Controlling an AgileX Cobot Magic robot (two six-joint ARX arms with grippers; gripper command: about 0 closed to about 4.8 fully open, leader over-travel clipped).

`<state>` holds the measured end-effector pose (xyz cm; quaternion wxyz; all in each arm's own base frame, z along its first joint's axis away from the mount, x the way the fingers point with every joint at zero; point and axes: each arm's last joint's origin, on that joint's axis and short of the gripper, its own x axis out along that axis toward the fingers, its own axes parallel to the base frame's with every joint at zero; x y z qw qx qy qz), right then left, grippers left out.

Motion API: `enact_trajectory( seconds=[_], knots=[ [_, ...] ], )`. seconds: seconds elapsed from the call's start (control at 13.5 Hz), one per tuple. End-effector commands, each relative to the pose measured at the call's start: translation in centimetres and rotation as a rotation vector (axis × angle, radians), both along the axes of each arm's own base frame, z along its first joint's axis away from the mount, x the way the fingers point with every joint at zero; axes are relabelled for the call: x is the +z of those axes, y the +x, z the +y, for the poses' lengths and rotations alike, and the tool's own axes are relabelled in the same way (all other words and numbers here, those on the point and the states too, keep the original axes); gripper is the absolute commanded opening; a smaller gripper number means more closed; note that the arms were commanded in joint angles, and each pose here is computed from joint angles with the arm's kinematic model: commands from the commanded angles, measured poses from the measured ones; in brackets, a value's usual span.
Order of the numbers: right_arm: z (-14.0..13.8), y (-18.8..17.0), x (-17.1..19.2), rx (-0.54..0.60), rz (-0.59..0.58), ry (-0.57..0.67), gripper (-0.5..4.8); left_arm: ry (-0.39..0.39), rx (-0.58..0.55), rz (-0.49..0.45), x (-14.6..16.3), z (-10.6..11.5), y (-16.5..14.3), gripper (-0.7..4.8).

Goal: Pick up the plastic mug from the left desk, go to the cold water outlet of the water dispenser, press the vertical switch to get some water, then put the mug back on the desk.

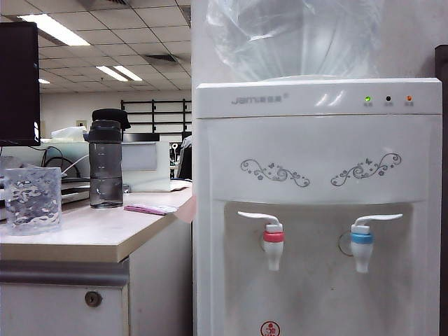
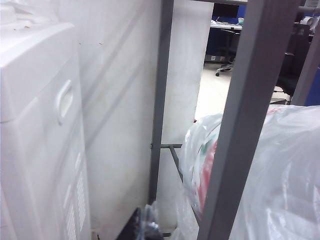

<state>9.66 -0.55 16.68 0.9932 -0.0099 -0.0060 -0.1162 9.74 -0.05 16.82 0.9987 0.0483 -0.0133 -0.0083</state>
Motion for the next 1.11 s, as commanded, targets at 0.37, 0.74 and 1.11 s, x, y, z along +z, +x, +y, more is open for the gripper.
enact_trajectory(
  seconds=[0.37, 0.74, 1.11],
  knots=[
    [0.0, 0.0, 0.2, -0.001, -0.017, 0.003, -0.01, -0.001, -0.003, 0.005, -0.1, -0.4, 0.0, 0.03],
    [0.0, 0.0, 0.2, 0.010, -0.020, 0.003, -0.01, 0.000, 0.003, 0.019, -0.2, -0.4, 0.0, 0.03],
    [0.2, -1.9, 6.8, 0.094, -0.239, 0.152, -0.01, -0.087, 0.002, -0.109, 1.3, -0.4, -0.2, -0.06]
  ],
)
